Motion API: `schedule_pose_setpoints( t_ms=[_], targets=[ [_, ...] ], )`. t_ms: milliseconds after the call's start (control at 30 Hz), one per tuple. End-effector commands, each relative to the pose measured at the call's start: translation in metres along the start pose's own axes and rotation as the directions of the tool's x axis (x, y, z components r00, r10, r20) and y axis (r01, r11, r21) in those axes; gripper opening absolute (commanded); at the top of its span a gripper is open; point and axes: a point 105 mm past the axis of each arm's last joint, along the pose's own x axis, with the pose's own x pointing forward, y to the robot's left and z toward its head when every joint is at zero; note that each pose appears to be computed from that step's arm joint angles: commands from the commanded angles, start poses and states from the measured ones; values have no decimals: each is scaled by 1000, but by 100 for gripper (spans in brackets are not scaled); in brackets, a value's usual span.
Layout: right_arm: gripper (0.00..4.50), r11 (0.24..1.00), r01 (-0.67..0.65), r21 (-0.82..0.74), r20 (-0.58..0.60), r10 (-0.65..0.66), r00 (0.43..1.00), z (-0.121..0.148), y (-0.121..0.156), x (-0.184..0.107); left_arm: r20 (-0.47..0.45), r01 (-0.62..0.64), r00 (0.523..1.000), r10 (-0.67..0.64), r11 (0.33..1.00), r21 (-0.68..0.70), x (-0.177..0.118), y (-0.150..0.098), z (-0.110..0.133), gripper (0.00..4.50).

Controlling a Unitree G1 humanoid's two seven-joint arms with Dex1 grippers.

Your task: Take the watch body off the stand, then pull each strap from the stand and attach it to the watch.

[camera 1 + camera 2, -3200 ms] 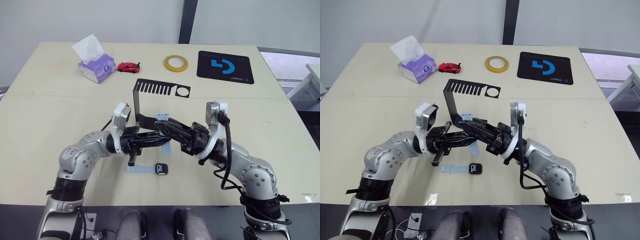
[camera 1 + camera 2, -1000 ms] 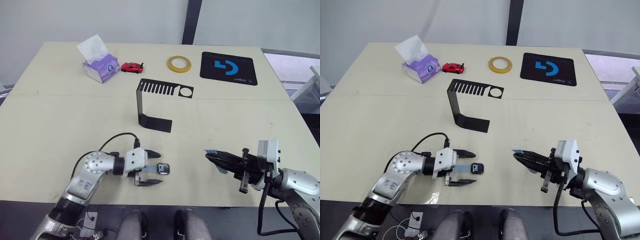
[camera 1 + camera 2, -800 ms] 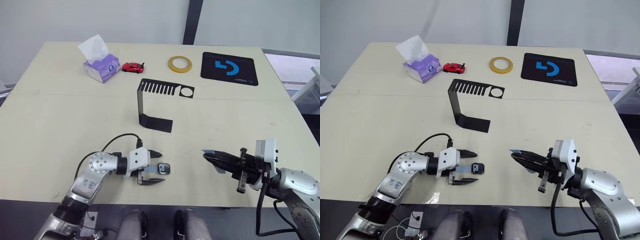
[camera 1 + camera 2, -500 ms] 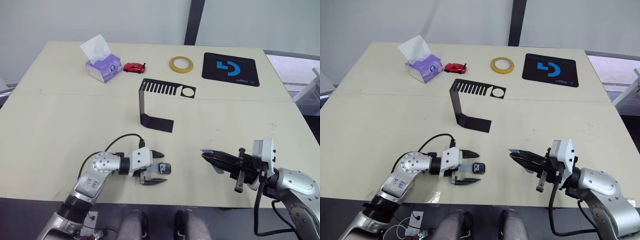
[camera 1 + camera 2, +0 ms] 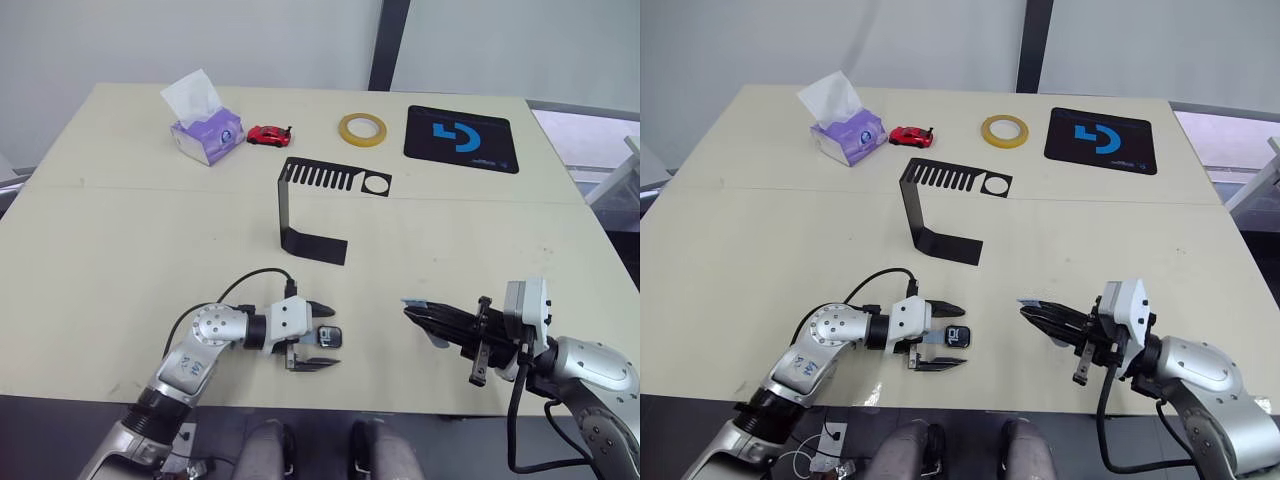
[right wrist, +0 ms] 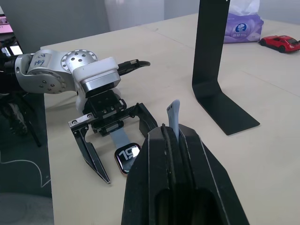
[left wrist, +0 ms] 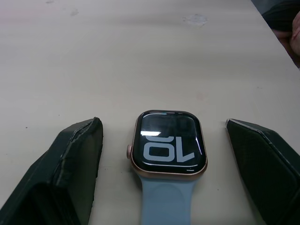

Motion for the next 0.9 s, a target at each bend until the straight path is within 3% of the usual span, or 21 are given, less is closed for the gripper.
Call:
schedule_pose_setpoints(
  t_ms=[33,900],
  targets=[
    [0,999,-11,-51,15,12,1000,10,2,0,-48,-18,999,17,999,-33,-6,1,-15,446],
    [0,999,-7,-53,14,8,1000,7,2,2,-67,-31,997,28,998,-55,-22,-1,-24,446]
  ],
)
